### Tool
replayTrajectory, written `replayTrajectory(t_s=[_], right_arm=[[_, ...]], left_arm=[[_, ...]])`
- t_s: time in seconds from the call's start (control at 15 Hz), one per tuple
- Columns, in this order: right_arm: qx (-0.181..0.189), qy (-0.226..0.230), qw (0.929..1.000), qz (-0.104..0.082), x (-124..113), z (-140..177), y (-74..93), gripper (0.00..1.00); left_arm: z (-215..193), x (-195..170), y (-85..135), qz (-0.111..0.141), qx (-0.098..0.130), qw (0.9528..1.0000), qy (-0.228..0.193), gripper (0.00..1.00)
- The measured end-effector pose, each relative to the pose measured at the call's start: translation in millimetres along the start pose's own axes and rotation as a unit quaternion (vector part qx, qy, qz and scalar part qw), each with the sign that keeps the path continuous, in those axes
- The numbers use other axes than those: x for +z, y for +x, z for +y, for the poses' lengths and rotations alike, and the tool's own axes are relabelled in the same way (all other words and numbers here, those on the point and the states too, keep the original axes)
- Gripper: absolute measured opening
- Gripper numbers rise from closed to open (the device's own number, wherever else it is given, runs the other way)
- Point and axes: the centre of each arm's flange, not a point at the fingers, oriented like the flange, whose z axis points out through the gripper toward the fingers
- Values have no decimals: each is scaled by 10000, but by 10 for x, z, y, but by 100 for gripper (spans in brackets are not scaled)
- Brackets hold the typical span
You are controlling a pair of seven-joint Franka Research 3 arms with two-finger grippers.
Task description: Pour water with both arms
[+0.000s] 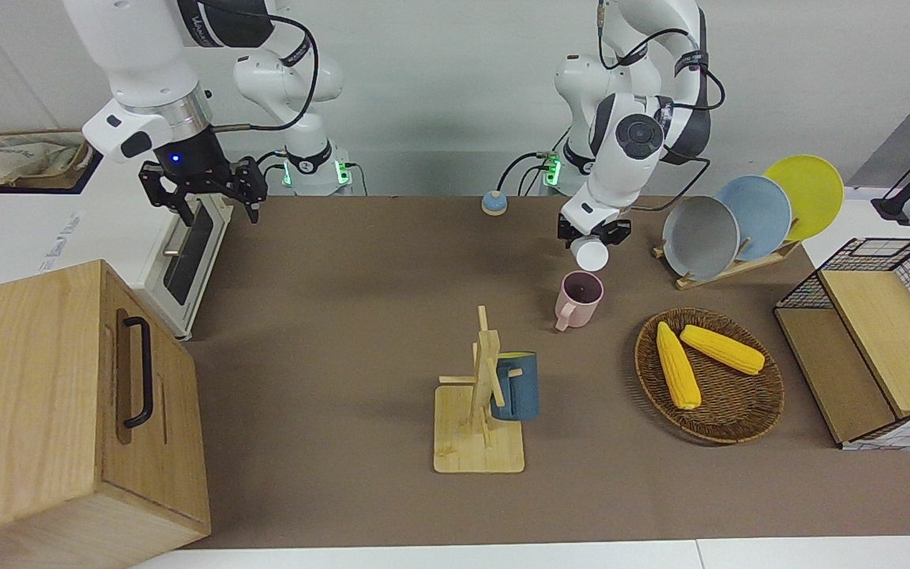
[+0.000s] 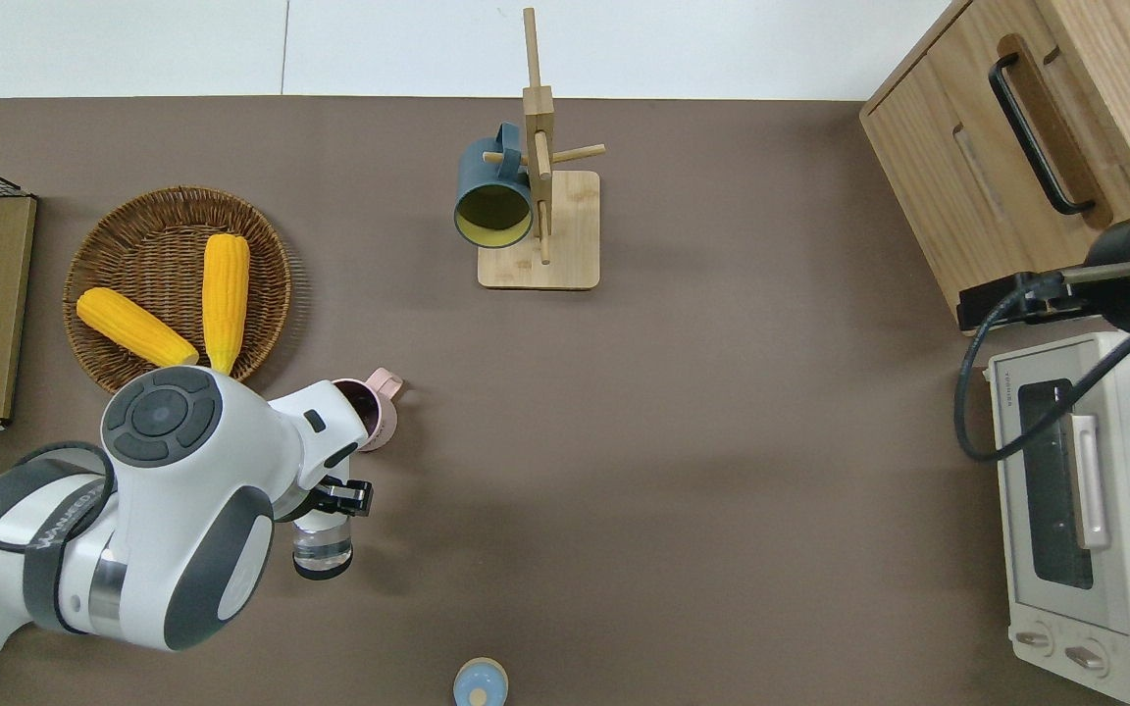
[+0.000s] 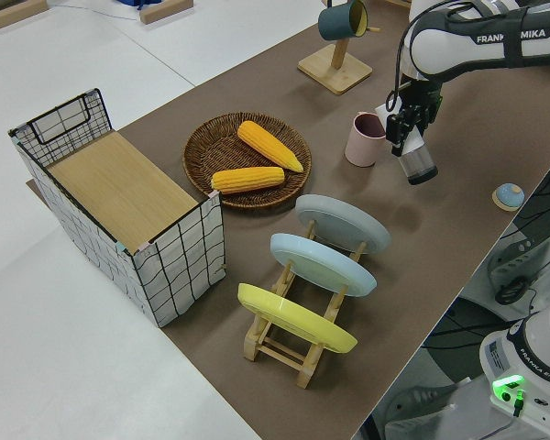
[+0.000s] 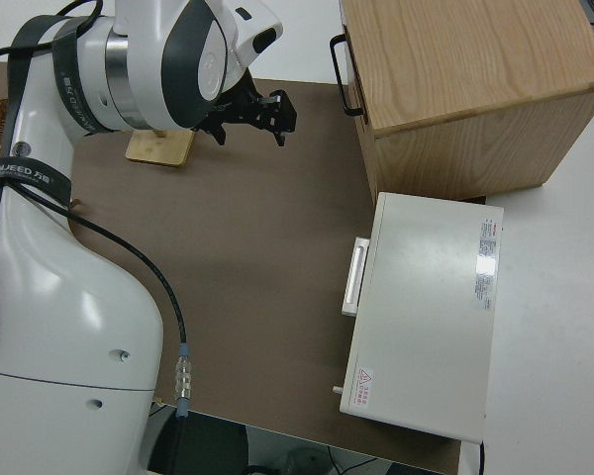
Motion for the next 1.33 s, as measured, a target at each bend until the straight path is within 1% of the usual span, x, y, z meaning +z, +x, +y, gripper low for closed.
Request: replayTrajectory(t_s=[0.27, 0.6, 0.93, 1.33], right_arm=[[-5, 0, 10000, 1, -1, -6, 0, 100], [-5, 0, 10000, 1, -1, -6, 0, 100], [-5, 0, 10000, 1, -1, -6, 0, 100], [-5, 0, 10000, 1, -1, -6, 0, 99]], left_arm=[[7, -17, 48, -62, 12, 10000, 4, 63], [11, -2, 53, -99, 25, 9999, 6, 63], [9, 20, 23, -238, 34, 9997, 16, 63], [10, 9, 23, -246, 63, 9997, 13, 63]])
